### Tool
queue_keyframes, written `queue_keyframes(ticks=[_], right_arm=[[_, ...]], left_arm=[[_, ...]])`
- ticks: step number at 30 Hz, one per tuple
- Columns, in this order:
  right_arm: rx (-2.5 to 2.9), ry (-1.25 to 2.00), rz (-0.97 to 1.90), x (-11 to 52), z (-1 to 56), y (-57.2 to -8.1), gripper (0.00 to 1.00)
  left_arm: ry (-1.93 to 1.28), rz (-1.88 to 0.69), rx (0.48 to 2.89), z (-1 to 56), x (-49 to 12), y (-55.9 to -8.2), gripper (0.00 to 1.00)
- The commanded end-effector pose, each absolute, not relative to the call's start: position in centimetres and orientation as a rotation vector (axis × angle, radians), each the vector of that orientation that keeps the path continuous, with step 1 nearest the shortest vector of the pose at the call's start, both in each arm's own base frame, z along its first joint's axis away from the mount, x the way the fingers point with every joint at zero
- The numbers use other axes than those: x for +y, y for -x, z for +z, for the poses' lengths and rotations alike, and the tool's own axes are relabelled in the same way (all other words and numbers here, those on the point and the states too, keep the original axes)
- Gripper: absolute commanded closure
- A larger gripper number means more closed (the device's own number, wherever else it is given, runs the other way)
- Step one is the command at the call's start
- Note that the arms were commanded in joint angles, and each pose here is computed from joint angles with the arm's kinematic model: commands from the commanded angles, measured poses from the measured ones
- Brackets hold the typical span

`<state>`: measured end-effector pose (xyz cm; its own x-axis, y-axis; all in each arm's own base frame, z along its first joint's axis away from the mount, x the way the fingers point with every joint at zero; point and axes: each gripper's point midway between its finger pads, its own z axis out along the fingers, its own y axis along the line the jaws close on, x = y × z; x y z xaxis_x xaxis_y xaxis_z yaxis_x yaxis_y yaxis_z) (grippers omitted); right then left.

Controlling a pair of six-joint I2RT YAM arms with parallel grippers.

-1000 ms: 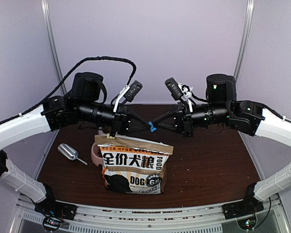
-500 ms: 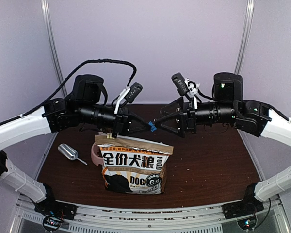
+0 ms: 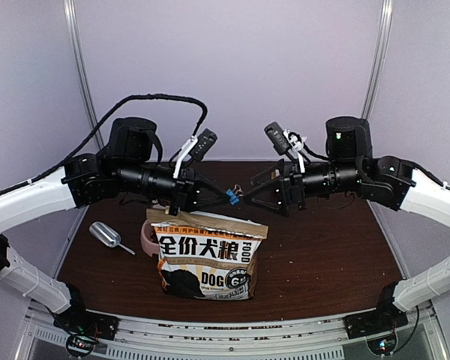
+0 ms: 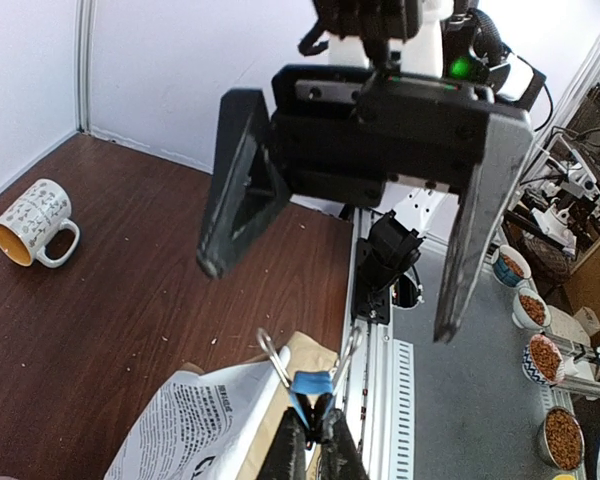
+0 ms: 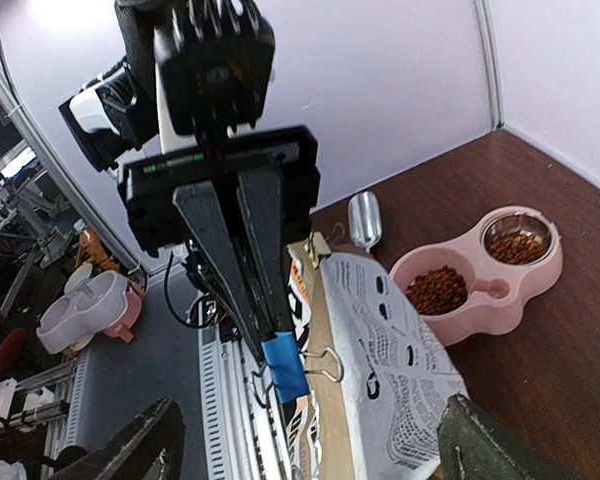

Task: Serve the pet food
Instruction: Pass from the left arm to the right

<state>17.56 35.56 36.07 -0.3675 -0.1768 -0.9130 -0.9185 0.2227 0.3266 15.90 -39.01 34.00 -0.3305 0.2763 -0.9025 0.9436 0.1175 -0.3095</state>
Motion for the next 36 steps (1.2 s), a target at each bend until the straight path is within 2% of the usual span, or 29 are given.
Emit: queue_keyframes(ticks=[1, 16, 23, 36], right_arm=[[1.743, 1.1, 1.319, 36.3, 35.8, -16.0, 0.11], [1.69, 1.143, 1.379, 37.9, 36.8, -15.8, 0.21], [1.663, 1.177, 1.411, 38.5, 37.1, -15.3, 0.37], [1.647, 1.19, 1.419, 38.4, 37.3, -15.0, 0.54]], left_arm=[[-1.21, -1.24, 1.635, 35.3, -38.8, -15.5, 1.0], [-1.258, -1.284, 1.626, 34.9, -39.1, -14.7, 1.0], [-1.268, -1.294, 1.63, 34.8, -39.2, -14.6, 1.0], [-1.275, -1.295, 1.632, 34.6, -39.2, -14.6, 1.0]])
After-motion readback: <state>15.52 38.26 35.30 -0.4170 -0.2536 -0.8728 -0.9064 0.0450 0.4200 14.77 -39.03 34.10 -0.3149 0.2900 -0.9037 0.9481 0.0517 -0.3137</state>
